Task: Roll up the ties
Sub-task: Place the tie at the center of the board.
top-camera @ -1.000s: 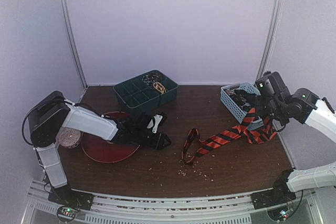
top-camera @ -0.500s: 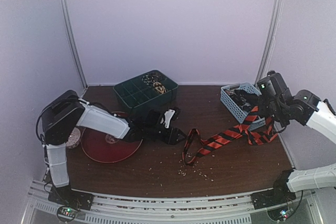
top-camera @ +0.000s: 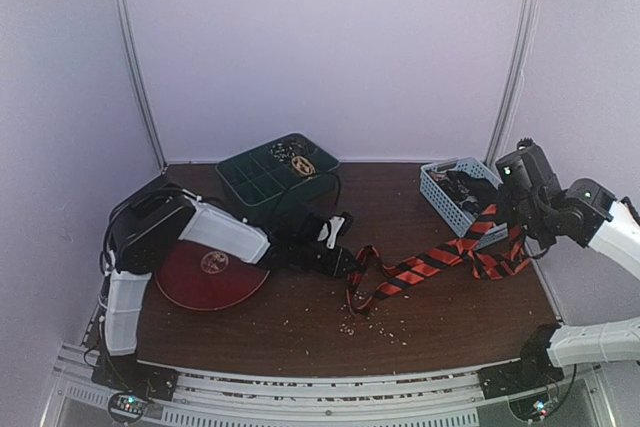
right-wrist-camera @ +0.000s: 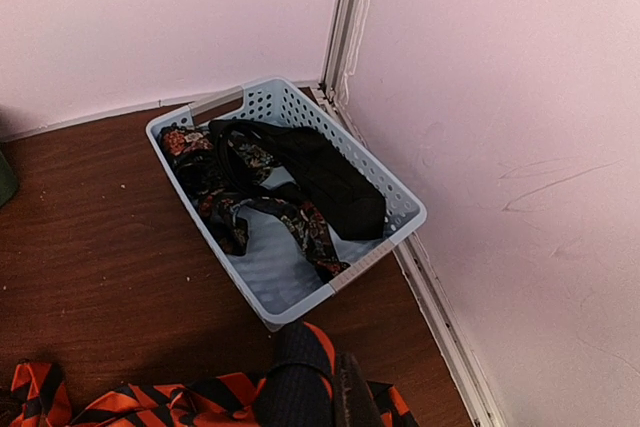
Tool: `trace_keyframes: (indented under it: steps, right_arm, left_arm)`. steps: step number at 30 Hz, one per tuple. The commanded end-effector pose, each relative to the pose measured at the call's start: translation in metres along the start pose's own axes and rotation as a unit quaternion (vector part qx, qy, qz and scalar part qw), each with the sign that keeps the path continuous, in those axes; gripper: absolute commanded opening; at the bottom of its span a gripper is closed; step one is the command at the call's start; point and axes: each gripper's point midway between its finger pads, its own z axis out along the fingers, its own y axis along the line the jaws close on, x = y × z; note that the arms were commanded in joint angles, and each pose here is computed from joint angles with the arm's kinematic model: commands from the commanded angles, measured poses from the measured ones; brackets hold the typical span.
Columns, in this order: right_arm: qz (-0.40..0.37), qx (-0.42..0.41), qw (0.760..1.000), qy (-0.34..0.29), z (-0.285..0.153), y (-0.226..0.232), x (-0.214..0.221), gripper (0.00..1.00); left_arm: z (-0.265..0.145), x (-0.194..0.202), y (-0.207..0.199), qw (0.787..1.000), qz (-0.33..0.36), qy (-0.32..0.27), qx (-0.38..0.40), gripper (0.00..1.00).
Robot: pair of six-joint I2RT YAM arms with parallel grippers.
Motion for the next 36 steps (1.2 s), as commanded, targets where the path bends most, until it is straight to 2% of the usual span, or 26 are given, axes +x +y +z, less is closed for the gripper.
trace_keyframes:
  steps: [1,7,9,12,17,20,24,27,30,33,36]
  right_arm:
    - [0.007,0.03,1.0,-0.001,-0.001,-0.019,0.012,0.0]
    - [0.006,0.09,0.996,-0.007,-0.006,-0.046,0.01,0.0]
    - [0.014,0.094,0.995,-0.01,-0.009,-0.051,0.008,0.0]
    - [0.029,0.096,0.995,-0.017,-0.011,-0.057,0.005,0.0]
    - [0.025,0.129,0.991,-0.006,0.003,-0.064,0.009,0.0]
    - [0.027,0.127,0.992,0.003,0.015,-0.059,0.016,0.0]
    - [0.016,0.125,0.992,0.018,0.029,-0.049,0.03,0.0]
    - [0.013,0.093,0.995,0.03,0.042,-0.029,0.04,0.0]
    - [0.005,0.048,0.997,0.057,0.056,-0.006,0.064,0.0]
    - [-0.003,0.015,0.996,0.087,0.065,0.013,0.081,0.11]
    - [-0.009,-0.025,0.992,0.122,0.067,0.032,0.092,0.27]
  left_arm:
    - [-0.008,0.007,-0.005,1.0,0.0,0.015,-0.025,0.0]
    - [-0.056,0.014,-0.016,0.997,-0.021,0.014,-0.073,0.0]
    - [-0.073,0.026,-0.015,0.993,-0.059,0.027,-0.094,0.0]
    - [-0.093,0.047,-0.03,0.992,-0.1,0.049,-0.066,0.0]
    - [-0.132,0.081,-0.029,0.984,-0.134,0.042,-0.113,0.0]
    - [-0.142,0.11,-0.02,0.977,-0.177,0.049,-0.107,0.0]
    - [-0.151,0.126,-0.013,0.973,-0.19,0.059,-0.115,0.02]
    - [-0.154,0.117,-0.022,0.981,-0.159,0.056,-0.1,0.18]
    - [-0.157,0.095,-0.034,0.993,-0.076,0.04,-0.086,0.22]
    - [-0.153,0.087,-0.04,0.995,0.016,0.06,-0.084,0.3]
    - [-0.154,0.088,-0.033,0.989,0.056,0.081,-0.109,0.37]
